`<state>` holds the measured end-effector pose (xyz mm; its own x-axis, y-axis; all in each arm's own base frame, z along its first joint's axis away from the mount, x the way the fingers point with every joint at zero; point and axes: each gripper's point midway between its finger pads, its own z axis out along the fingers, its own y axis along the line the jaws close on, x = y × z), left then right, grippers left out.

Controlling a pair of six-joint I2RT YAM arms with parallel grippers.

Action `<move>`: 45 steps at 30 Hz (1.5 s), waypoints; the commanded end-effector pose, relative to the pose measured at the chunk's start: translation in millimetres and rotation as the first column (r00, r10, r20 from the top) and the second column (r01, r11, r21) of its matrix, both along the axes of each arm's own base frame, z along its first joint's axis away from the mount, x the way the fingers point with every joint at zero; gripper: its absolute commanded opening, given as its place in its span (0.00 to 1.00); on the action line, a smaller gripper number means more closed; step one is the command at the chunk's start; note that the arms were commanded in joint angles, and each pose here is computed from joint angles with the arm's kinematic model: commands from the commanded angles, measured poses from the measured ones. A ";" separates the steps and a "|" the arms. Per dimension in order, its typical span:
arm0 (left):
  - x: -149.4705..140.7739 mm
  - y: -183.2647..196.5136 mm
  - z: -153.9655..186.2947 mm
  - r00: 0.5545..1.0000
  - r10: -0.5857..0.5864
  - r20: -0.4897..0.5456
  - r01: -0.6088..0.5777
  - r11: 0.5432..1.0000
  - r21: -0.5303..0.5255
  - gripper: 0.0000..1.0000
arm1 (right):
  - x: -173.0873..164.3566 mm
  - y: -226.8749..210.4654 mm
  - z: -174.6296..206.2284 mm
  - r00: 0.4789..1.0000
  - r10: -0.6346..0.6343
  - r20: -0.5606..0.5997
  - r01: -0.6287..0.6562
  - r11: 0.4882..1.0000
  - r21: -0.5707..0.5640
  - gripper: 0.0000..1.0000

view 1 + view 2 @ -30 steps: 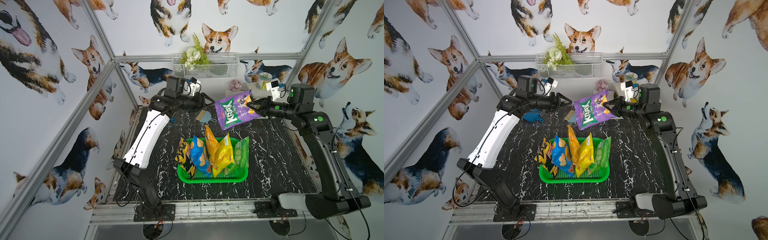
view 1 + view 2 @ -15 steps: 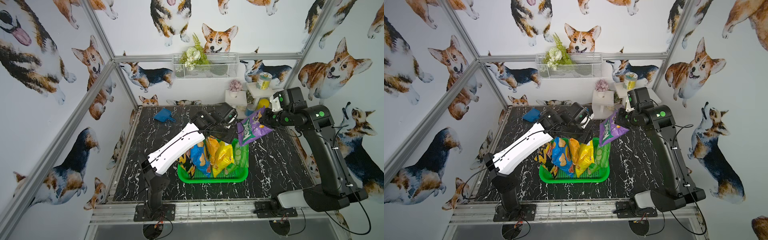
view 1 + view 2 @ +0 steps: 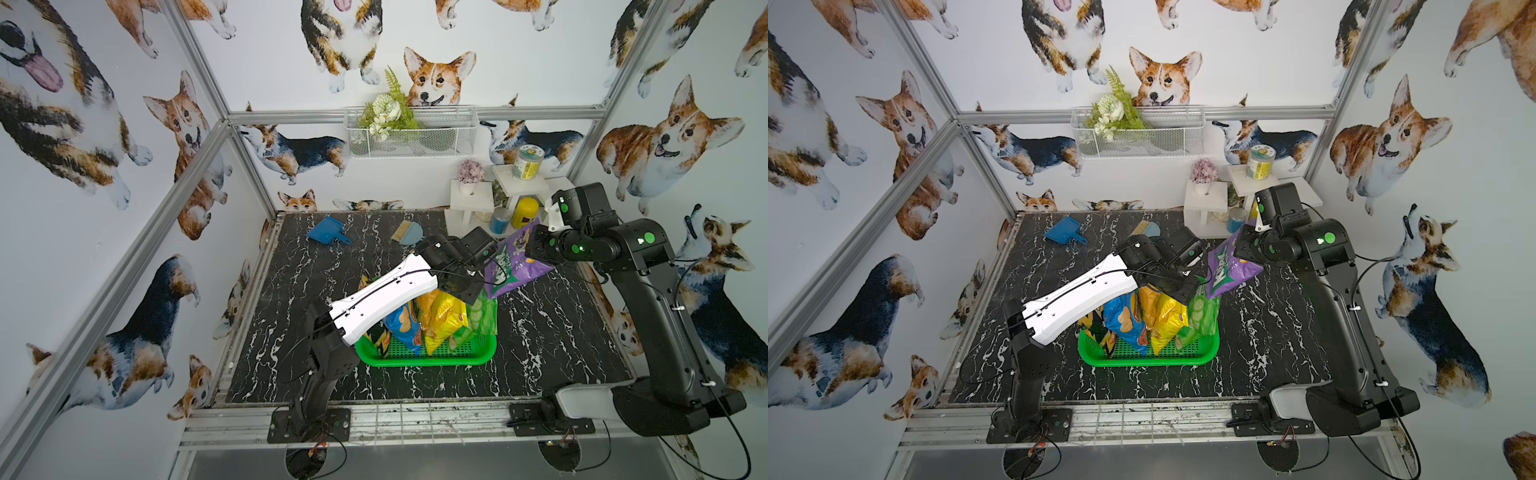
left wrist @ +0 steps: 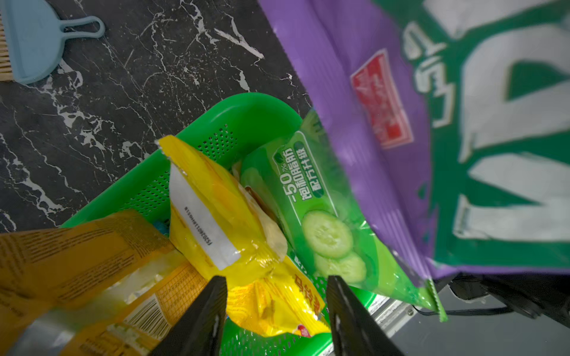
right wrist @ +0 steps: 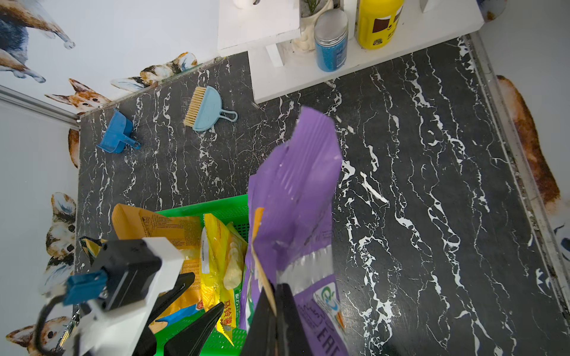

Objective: Put the potato chips into the basket
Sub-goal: Adjust the potato chip in the basket.

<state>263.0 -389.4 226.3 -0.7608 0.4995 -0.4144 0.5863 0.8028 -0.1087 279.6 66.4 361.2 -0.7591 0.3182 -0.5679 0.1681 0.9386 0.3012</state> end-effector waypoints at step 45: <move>17.7 93.3 21.4 0.956 0.295 -0.013 -0.294 0.951 -0.091 0.50 | 5.8 130.7 -91.3 0.963 0.227 -0.142 -0.230 0.973 -0.008 0.00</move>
<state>274.0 -301.5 234.7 -0.8605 0.2812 -0.4248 0.3681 0.9196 -0.1369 278.7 185.5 265.2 -0.8976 0.0997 -0.4294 0.0035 0.9757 0.2191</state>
